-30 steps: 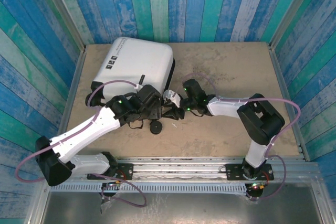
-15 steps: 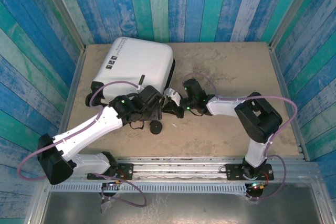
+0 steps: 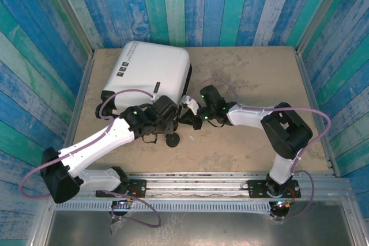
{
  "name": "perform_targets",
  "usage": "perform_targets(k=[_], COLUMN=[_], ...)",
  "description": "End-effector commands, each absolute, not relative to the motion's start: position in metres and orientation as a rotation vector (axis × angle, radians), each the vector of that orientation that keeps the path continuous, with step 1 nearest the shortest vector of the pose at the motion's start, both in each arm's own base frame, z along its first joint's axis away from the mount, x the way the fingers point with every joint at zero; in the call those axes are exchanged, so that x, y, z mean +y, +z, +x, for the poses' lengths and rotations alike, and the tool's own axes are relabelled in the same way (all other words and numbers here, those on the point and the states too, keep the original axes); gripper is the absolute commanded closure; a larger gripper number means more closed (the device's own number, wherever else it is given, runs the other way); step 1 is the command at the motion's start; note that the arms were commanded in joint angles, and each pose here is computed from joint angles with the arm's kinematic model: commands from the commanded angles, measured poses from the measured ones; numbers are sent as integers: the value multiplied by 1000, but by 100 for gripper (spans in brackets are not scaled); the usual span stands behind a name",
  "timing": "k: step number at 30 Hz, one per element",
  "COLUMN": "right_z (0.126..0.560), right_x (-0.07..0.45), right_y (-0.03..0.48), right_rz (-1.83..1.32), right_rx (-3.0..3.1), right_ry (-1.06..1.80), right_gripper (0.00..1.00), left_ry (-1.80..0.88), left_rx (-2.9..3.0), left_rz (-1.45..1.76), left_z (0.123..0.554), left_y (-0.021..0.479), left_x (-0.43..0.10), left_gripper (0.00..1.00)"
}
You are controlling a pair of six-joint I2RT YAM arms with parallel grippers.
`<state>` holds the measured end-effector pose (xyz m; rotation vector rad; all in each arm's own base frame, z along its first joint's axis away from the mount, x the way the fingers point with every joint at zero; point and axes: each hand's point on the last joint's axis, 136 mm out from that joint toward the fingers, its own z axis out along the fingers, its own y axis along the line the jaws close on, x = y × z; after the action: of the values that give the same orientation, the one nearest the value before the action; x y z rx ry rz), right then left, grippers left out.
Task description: Pack the luggage
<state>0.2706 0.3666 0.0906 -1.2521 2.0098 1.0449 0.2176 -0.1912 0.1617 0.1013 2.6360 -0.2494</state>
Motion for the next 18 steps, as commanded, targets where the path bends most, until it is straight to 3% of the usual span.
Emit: perform_targets(k=[1,12,18], right_z=[313,398,475], right_x=[347,292,243], right_y=[99,115,117], right_rz=[-1041,-647,-372], right_rx=[2172,2301,2335], right_ry=[928,748,699], right_gripper=[100,100,100], left_ry=[-283,-339,-405], left_rx=[2672,2642,2567], left_rz=[133,383,517], left_z=[210,202,200], left_y=[153,148,159], left_x=[-195,-205,-216], left_gripper=[100,100,100])
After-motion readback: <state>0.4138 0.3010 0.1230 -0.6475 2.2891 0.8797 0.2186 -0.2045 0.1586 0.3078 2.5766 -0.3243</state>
